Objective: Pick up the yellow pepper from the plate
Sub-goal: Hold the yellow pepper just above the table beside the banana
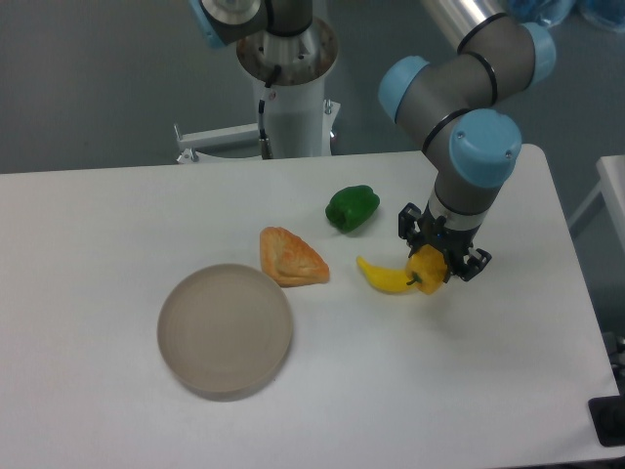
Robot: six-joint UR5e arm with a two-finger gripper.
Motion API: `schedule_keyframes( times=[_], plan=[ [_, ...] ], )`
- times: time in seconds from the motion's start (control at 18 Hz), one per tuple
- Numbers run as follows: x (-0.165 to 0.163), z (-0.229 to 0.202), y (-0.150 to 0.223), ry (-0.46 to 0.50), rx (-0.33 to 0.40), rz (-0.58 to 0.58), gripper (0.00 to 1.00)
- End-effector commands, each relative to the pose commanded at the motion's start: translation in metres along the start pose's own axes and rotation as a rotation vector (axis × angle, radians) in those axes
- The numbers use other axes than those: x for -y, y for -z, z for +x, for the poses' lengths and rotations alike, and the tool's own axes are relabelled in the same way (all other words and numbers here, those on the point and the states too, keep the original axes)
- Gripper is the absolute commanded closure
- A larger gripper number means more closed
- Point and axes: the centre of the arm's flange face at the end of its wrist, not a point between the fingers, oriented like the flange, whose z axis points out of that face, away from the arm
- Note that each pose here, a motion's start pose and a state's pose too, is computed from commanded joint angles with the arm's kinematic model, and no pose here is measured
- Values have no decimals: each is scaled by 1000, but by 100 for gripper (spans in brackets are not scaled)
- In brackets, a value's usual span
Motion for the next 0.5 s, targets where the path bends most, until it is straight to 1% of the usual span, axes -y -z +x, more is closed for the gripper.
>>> schedule_keyframes(
  times=[0.5],
  plan=[
    [0,-2,-1,0,7,-1,96]
  ],
)
